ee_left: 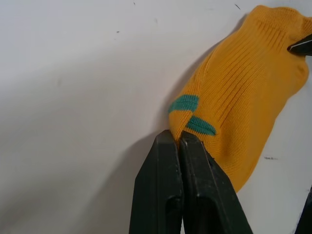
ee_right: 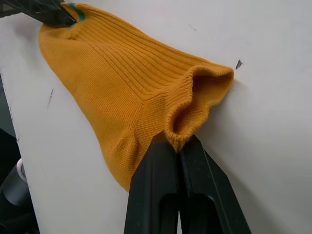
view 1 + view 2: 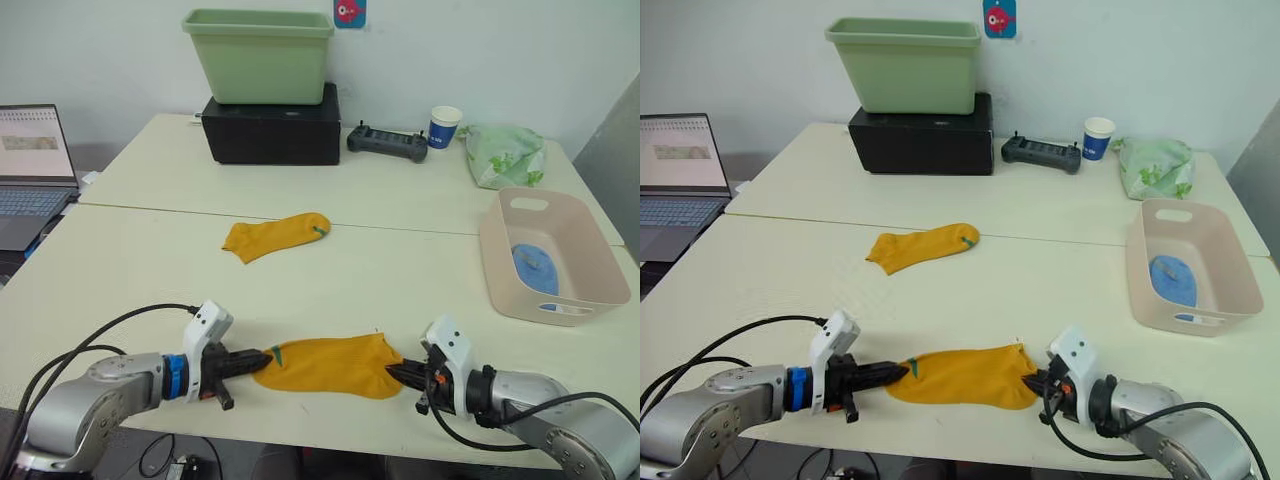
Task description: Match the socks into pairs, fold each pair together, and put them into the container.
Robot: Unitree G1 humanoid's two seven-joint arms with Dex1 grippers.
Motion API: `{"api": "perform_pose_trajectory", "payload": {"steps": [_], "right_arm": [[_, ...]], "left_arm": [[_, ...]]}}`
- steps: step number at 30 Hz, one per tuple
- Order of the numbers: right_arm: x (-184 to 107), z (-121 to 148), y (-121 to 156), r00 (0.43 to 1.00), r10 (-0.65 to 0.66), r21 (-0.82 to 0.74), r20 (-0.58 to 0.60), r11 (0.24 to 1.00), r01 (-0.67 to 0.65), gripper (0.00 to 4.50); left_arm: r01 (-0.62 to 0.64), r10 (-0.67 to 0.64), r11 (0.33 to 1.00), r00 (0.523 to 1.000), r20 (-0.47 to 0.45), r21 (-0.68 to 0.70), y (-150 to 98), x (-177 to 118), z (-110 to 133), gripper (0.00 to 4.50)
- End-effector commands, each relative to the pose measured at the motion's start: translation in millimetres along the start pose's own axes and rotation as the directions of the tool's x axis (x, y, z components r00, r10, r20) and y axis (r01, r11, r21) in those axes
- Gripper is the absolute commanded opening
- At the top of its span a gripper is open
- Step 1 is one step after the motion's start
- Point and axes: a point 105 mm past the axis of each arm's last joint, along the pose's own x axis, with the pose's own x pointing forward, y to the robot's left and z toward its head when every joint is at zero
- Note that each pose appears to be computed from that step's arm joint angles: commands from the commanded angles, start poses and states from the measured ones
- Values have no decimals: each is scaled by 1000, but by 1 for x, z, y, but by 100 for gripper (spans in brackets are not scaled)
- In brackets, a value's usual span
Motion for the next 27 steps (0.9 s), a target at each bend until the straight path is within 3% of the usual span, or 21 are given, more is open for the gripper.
{"api": "perform_pose_trajectory", "payload": {"steps": [1,5,8,17,19,21,27], "right_arm": [[-3,4,3,1000,3,-36,8,999,-2,0],[-2,-1,-4,999,-27,-30,-28,999,26,0],[-4,0,-7,999,-41,-35,-24,999,41,72],[-10,24,-6,993,-31,-88,118,995,42,389],[-16,39,-1,979,2,-124,204,992,24,450],[-22,53,4,965,38,-192,261,981,13,450],[-13,67,1,944,-6,-205,330,976,78,450]], "left_arm": [[-40,41,998,999,-1,40,4,2,-3,2],[-53,51,997,998,29,64,11,3,2,2],[-72,71,995,997,15,67,14,-3,-4,62],[-148,145,989,985,98,20,19,-26,2,330],[-181,179,983,974,137,4,24,-36,8,395],[-228,227,974,951,209,-18,32,-49,19,449],[-403,376,915,858,349,4,60,-54,46,449]]}}
